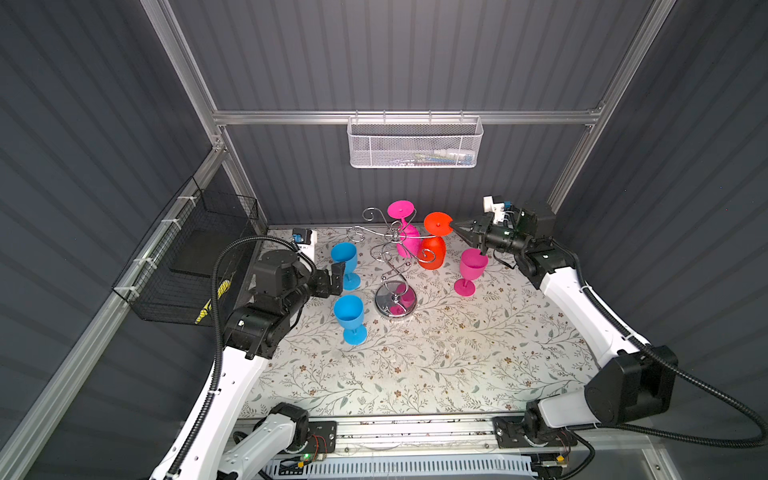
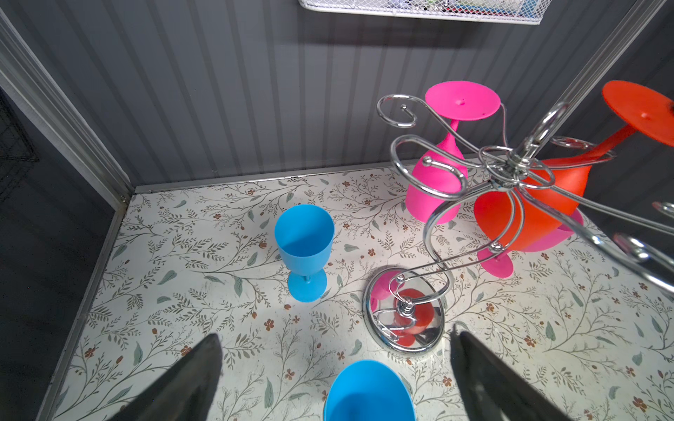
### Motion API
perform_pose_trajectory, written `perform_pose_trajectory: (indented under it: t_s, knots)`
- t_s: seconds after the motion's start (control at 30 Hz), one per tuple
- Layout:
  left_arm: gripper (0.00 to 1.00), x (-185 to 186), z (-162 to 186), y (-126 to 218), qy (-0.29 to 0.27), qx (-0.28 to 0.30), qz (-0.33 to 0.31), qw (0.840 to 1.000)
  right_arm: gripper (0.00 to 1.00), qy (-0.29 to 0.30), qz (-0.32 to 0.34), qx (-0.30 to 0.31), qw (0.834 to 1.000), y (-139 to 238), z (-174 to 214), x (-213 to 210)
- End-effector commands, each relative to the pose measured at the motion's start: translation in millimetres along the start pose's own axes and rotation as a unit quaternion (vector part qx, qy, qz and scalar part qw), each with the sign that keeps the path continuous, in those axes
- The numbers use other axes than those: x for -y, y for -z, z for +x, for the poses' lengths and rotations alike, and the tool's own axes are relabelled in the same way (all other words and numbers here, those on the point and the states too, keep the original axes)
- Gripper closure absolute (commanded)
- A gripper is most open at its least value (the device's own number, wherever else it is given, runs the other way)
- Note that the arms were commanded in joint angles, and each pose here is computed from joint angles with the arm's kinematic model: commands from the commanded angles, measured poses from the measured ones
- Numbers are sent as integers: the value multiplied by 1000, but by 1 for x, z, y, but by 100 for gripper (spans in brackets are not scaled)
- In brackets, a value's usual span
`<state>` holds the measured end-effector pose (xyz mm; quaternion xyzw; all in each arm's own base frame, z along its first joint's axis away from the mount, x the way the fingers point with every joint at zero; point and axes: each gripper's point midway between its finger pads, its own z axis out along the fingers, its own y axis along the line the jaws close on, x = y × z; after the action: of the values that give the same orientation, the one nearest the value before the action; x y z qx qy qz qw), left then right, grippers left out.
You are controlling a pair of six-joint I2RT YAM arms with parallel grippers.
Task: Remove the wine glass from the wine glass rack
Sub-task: 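Slide the red glass along its hook with the right gripper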
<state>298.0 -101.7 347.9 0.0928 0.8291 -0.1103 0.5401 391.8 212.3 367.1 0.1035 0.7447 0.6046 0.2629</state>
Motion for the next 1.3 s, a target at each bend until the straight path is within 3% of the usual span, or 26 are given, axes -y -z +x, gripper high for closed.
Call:
perform_pose_trajectory:
  t_s: [0.0,0.5,1.27]
  knots:
    - [1,0,4,0,4,-4,3,1000,100,12,-10,-10,1000,0,8,-10]
    - [1,-3,7,3,1,-7,-4,1000,100,26,-27,-28,999,-26,9,-35]
    - [1,-5,6,6,-2,-5,-10,1000,100,45,-39,-1,998,-40,-32,-55]
